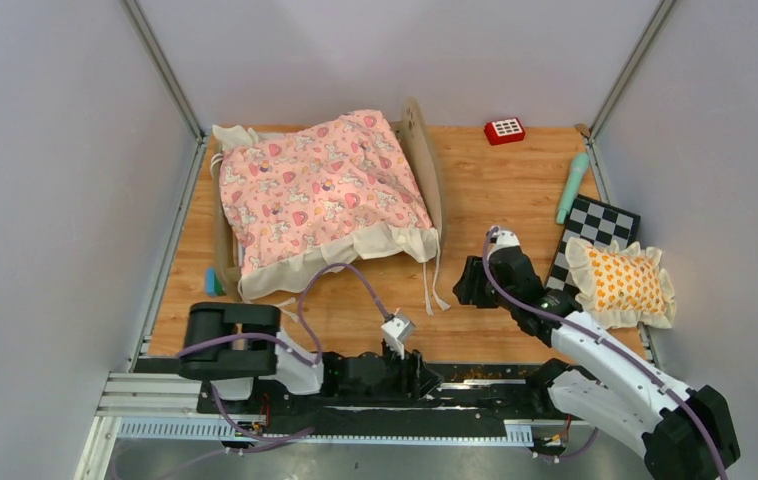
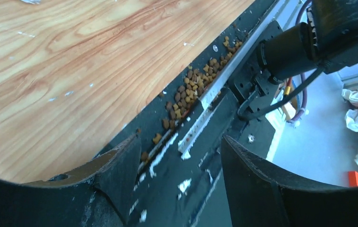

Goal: Set up the pet bed
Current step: Tie the ropes to the bed frame.

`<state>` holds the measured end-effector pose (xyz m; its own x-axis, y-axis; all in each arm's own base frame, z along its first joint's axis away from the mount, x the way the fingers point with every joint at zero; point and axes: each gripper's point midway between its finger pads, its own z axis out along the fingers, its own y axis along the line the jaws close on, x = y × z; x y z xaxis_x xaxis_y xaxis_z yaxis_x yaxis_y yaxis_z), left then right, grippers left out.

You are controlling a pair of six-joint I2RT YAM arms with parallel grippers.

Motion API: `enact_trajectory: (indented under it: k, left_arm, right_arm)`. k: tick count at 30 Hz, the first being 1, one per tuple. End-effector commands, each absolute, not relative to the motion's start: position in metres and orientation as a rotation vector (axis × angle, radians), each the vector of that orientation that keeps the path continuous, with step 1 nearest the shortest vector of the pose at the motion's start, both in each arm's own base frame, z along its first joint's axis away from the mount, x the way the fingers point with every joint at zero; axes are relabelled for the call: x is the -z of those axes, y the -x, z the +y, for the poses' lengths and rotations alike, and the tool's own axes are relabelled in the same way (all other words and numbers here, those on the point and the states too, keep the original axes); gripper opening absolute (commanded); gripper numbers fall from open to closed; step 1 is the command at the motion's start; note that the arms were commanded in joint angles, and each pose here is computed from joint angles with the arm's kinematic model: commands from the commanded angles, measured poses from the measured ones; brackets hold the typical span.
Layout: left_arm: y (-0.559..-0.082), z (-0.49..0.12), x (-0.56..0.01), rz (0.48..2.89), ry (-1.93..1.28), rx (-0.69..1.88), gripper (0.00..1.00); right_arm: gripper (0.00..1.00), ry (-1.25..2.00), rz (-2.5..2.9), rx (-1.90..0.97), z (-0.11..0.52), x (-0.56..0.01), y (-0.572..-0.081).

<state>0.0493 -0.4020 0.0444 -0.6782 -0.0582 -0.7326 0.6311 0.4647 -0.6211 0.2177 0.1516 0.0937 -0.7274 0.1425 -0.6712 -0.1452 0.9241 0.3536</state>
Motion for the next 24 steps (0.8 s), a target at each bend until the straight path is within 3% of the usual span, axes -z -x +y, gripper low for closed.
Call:
enact_trajectory:
  k: [1, 8, 24]
  left_arm:
    - [-0.064, -0.362, -0.041, 2.053, -0.453, 1.014, 0.69]
    - [-0.093, -0.306, -0.058, 2.012, -0.413, 0.774, 0.68]
    - [-0.1, -0.28, -0.061, 1.986, -0.321, 0.792, 0.68]
  right_arm:
    - [0.5, 0.141, 2.274, -0.549, 0.171, -0.107, -0.228]
    - [0.46, 0.217, 2.336, -0.613, 0.195, -0.084, -0.221]
    - [0.44, 0.373, 2.445, -0.363, 0.198, -0.032, -0.24]
